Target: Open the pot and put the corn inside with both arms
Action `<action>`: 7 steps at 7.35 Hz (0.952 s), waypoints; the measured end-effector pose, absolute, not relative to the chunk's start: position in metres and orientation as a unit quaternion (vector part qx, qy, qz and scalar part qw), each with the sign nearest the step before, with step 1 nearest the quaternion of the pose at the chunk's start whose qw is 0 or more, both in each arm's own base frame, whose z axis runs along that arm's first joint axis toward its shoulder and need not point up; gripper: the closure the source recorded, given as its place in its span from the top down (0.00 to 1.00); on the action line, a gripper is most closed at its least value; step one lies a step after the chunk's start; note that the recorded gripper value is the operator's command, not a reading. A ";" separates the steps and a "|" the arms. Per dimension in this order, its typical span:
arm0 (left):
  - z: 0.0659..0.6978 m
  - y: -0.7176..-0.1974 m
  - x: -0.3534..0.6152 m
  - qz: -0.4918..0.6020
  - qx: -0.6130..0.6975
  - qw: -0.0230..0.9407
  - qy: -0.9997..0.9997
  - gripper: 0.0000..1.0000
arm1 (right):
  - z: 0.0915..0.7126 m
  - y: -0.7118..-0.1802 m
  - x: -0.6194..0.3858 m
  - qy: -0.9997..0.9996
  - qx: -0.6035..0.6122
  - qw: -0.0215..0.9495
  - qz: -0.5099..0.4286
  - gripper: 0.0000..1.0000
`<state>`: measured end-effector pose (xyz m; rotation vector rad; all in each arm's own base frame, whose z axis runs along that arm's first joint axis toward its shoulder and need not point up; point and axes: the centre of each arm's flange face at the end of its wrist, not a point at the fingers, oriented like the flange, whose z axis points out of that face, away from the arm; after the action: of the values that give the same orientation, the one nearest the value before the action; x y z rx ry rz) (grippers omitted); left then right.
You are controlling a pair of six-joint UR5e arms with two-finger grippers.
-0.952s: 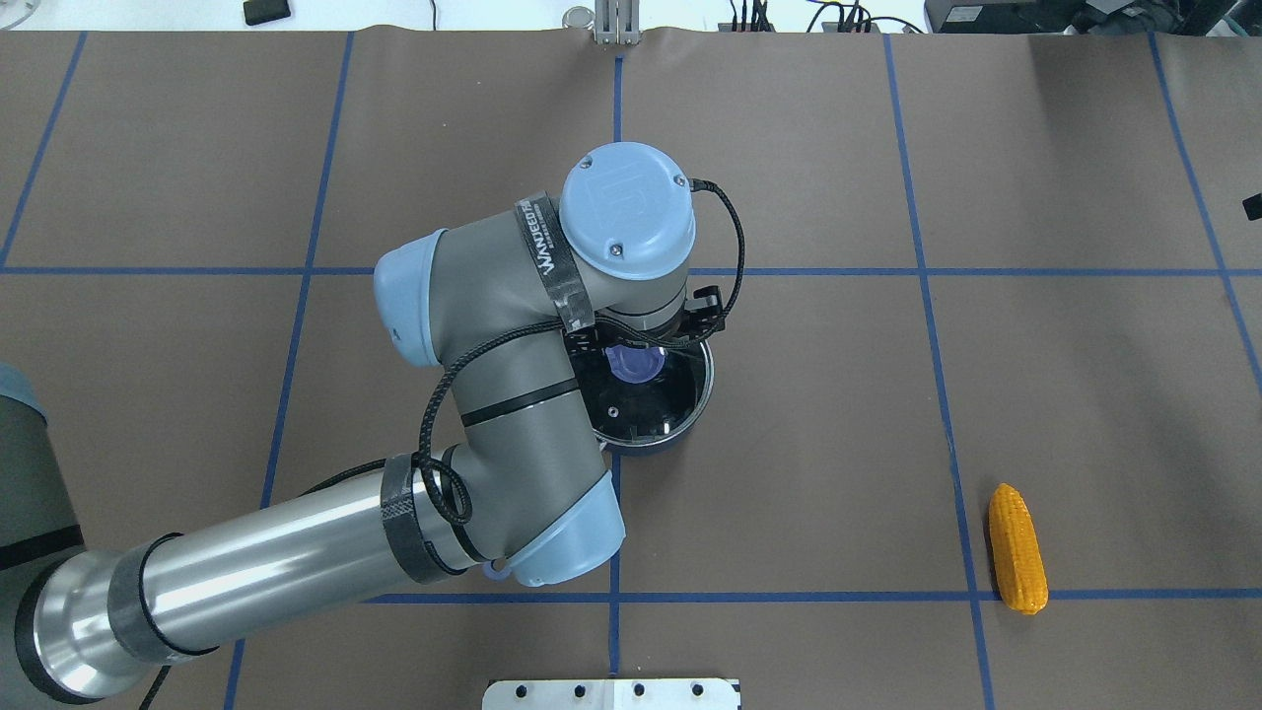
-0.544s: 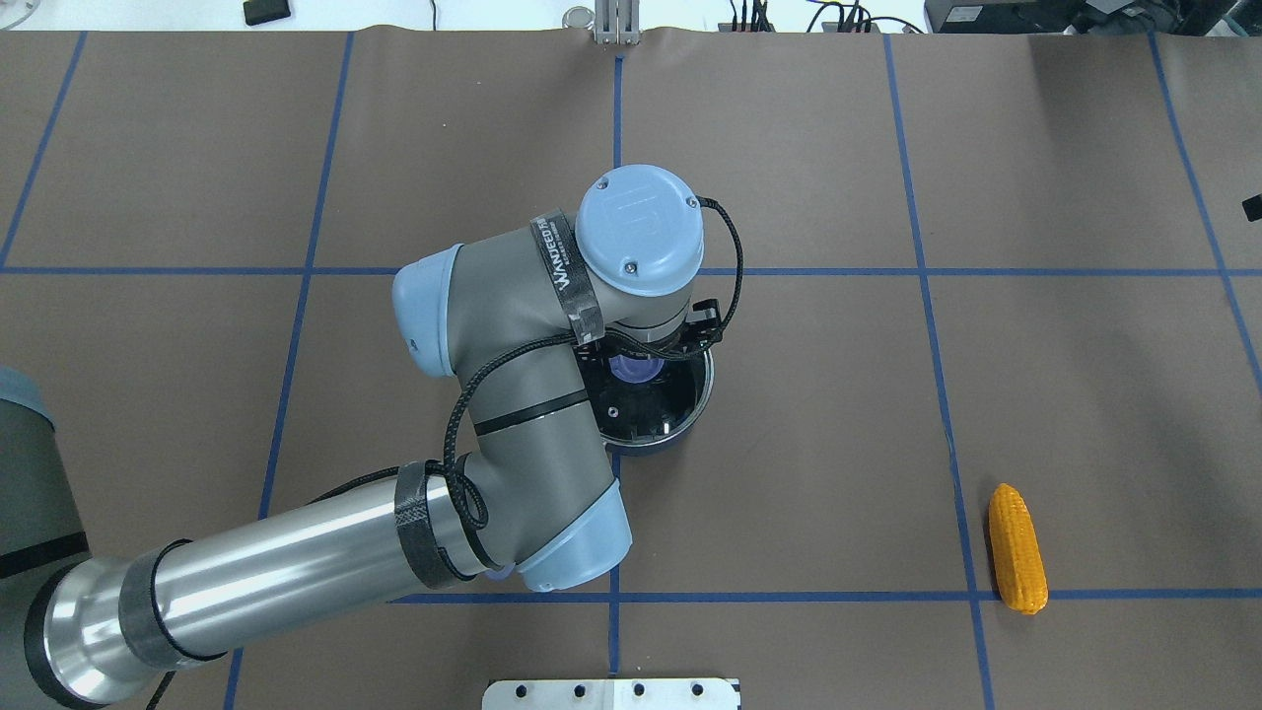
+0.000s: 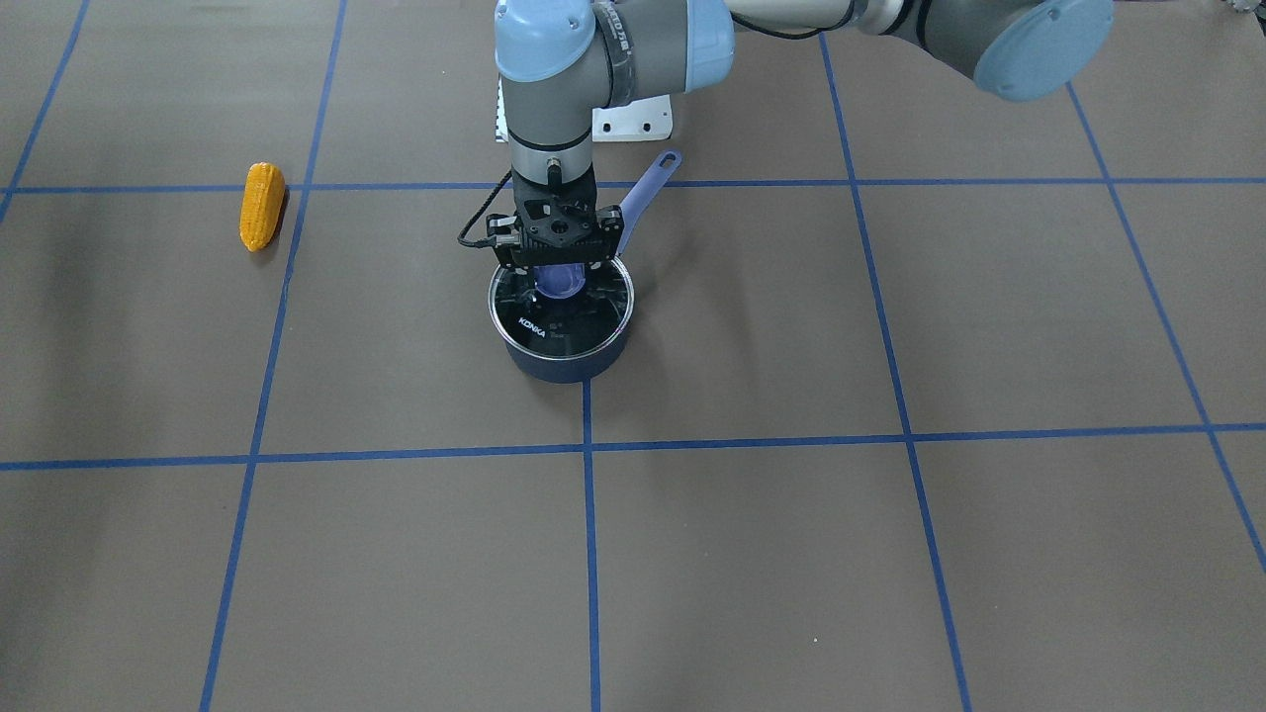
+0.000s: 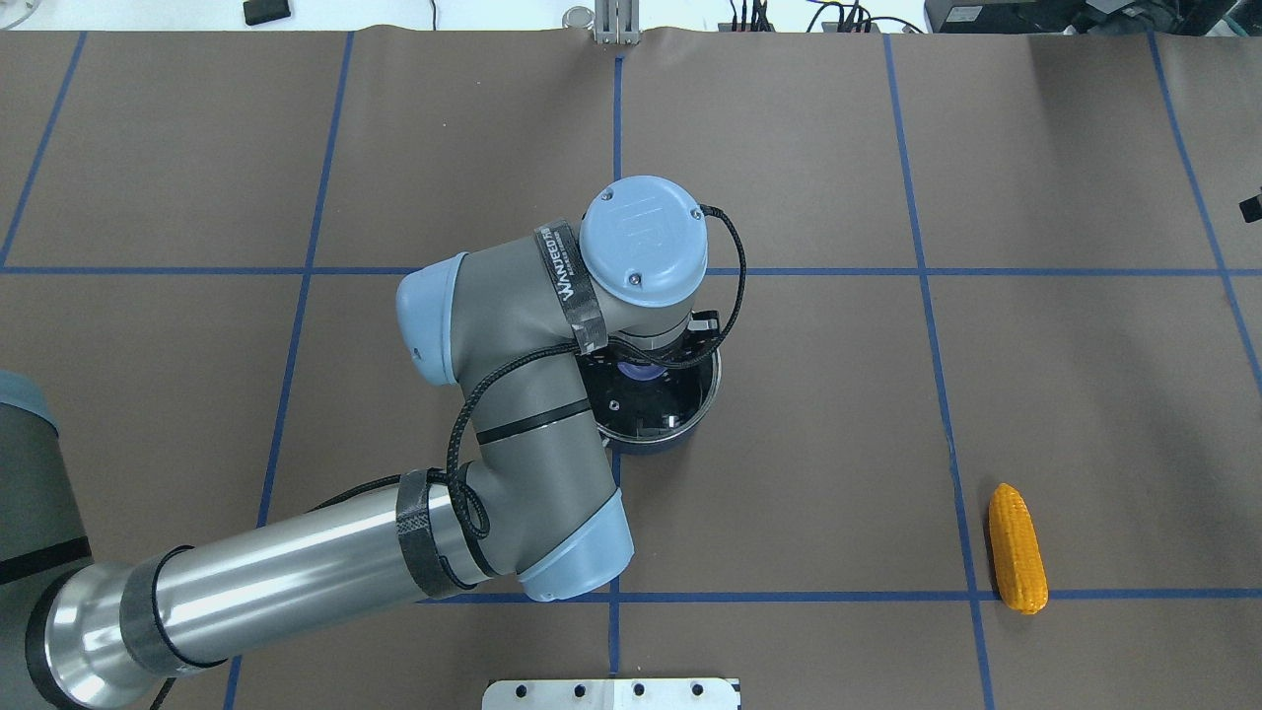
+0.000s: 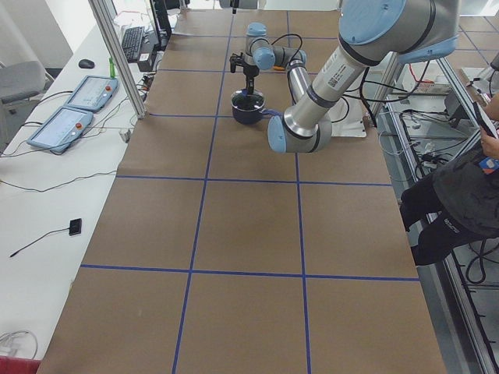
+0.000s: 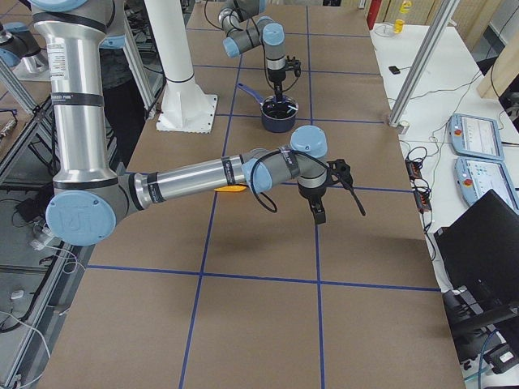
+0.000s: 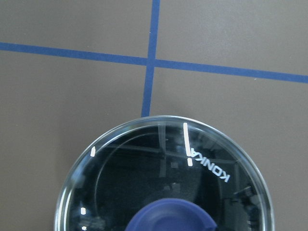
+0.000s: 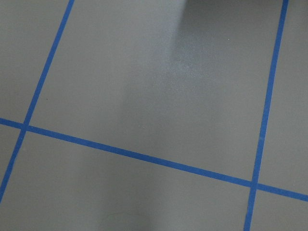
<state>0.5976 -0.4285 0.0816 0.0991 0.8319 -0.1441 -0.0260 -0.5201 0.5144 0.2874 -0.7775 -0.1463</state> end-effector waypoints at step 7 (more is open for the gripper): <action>0.141 -0.412 0.423 0.061 0.111 0.914 0.384 0.06 | 0.510 -0.521 -0.032 -0.380 0.139 0.912 -0.072 1.00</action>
<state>0.4232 -0.4120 0.1411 0.2289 0.7916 0.1262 -0.0322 -0.5212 0.5101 0.2858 -0.7831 -0.1485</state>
